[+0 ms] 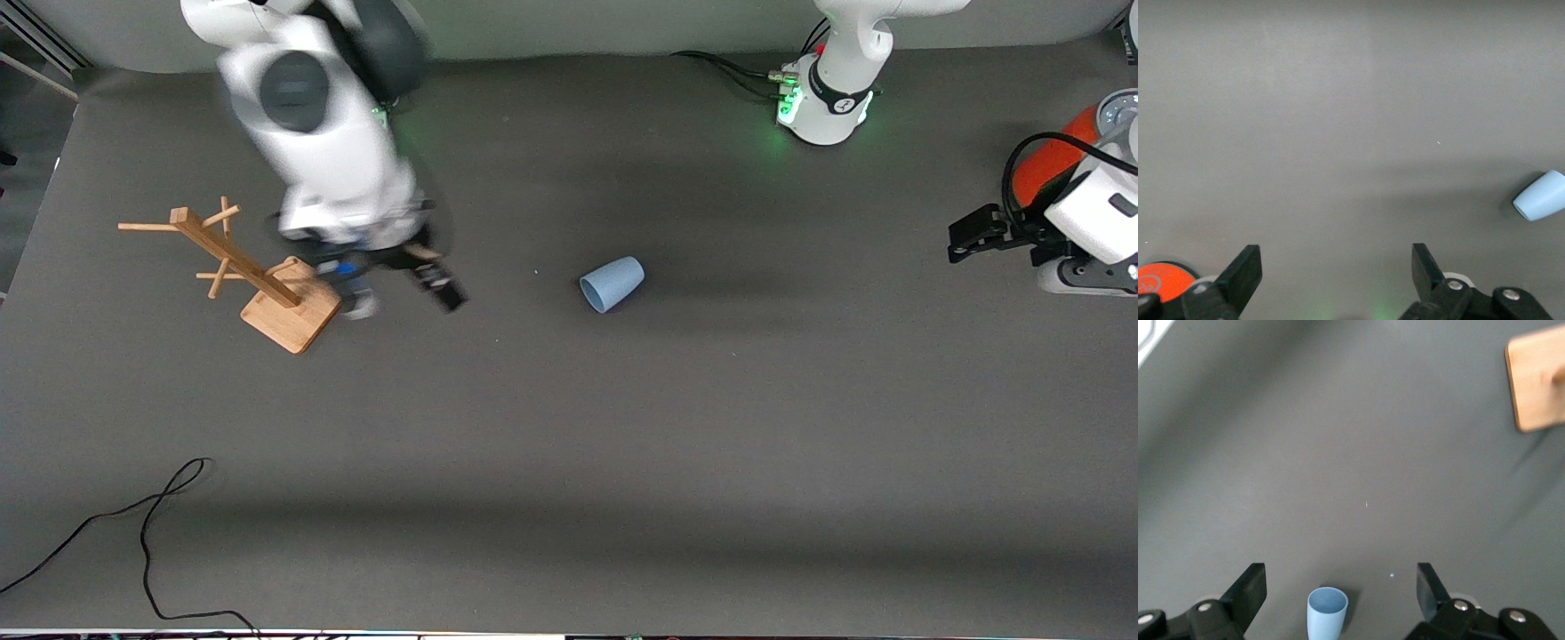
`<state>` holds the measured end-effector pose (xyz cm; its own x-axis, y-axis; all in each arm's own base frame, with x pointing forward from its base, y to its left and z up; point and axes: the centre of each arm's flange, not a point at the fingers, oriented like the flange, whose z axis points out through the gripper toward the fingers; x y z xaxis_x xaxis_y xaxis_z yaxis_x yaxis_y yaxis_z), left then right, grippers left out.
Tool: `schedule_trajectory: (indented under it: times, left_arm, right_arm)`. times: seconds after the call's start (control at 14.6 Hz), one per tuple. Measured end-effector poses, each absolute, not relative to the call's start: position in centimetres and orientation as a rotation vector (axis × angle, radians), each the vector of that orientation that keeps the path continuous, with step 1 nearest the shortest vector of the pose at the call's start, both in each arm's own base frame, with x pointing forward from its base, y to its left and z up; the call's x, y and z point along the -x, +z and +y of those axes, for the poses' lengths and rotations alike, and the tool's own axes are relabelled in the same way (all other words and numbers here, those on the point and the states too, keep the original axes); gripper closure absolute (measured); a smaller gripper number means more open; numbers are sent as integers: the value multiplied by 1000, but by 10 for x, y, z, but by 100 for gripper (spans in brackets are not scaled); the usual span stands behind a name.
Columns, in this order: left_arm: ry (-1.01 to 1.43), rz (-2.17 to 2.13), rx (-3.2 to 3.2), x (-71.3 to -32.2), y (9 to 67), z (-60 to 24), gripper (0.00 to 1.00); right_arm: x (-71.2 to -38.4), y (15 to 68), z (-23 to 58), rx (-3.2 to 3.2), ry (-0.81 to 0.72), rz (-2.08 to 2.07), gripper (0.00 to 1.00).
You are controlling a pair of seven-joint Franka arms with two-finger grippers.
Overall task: Rotate and upright cup with both arms
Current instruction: 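Retract the right arm while the left gripper reaches toward the cup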
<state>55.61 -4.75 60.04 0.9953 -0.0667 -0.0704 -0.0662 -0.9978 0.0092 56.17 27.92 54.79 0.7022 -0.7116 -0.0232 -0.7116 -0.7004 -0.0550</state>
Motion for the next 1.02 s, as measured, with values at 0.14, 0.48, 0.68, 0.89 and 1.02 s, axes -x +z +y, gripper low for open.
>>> schedule_trajectory:
  times: [0.14, 0.48, 0.68, 0.89, 1.02]
  left_arm:
    - [-125, -49, -3158, -548, 600, -99, 0]
    - [-67, 396, -3345, -494, 574, -269, 0]
    - [-140, 712, -3351, -494, 536, -320, 0]
    - [-259, 932, -3335, -528, 493, -354, 0]
    - [-299, 1028, -3314, -547, 453, -383, 0]
  right_arm:
    - [-579, 580, 197, 2833, -5, 1066, 0]
    - [-579, 612, 73, 2975, -45, 588, 0]
    - [-578, 613, 24, 3030, -59, 380, 0]
    - [-580, 605, 17, 3133, -56, 213, 0]
    - [-579, 604, 35, 3147, -58, 147, 0]
